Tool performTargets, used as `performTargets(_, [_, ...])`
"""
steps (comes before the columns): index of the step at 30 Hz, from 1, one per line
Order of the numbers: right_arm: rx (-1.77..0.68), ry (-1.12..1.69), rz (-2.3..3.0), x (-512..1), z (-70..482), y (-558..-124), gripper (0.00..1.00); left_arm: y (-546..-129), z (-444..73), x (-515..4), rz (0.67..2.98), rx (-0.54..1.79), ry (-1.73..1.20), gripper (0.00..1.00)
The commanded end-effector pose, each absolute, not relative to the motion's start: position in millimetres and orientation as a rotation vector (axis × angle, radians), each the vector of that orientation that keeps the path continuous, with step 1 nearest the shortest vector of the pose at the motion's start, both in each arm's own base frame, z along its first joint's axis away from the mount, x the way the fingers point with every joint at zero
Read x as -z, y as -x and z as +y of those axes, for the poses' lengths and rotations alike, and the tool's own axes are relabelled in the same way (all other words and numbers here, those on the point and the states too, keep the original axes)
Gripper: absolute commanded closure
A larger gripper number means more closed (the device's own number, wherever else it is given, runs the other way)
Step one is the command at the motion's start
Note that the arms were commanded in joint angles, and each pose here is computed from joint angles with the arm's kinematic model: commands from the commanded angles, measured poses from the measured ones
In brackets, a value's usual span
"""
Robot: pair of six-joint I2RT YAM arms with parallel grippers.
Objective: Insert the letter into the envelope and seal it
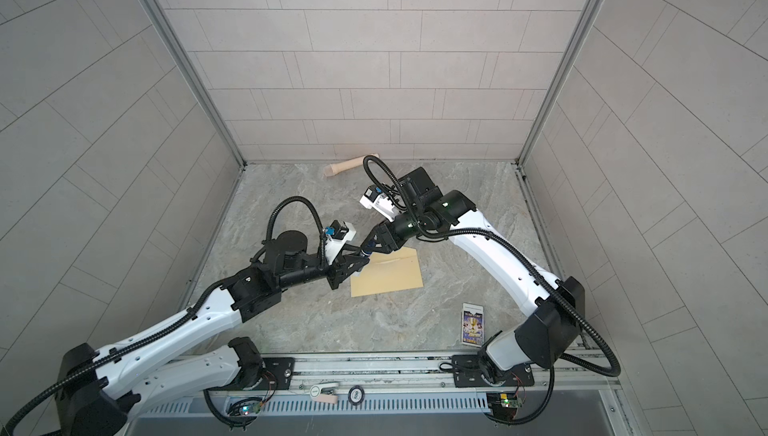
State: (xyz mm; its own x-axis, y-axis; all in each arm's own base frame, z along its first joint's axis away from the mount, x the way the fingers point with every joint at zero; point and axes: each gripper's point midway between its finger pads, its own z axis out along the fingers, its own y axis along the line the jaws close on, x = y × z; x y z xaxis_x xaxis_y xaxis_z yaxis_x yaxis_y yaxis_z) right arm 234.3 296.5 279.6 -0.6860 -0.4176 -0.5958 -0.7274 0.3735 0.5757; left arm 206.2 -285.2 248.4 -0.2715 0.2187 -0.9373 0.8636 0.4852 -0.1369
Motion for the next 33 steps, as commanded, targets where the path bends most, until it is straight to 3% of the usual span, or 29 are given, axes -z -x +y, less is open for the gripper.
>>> performTargets(1, [-1.241,1.026,2.272,-280.5,297.4,-230.3,0.7,-205.7,-283.9,-266.5,1.699,0.827,-0.918,1.0])
performTargets(4, [-1.235,1.026,2.259,-285.8,296.6,-230.2,0.89,-205.3,-284.4,-263.9,1.708,0.83,-0.923,1.0])
performTargets(9, [-1.17,1.155,2.17,-299.6,290.4,-222.7,1.0,-197.9,-283.2,-241.4,1.783,0.876,-0.919,1.0])
performTargets(15, [-1.112,1.307,1.958,-332.1,287.5,-219.2,1.0,-196.7,-267.8,-207.5,1.923,0.891,-0.786,1.0])
performTargets(19, [-1.116,1.269,1.937,-355.8,278.5,-232.6,1.0,-198.3,-262.4,-196.0,1.941,0.948,-0.668,1.0])
performTargets(33, [-1.022,1.084,1.978,-397.7,247.8,-262.3,1.0,-197.0,-250.8,-167.4,2.043,0.876,-0.657,1.0])
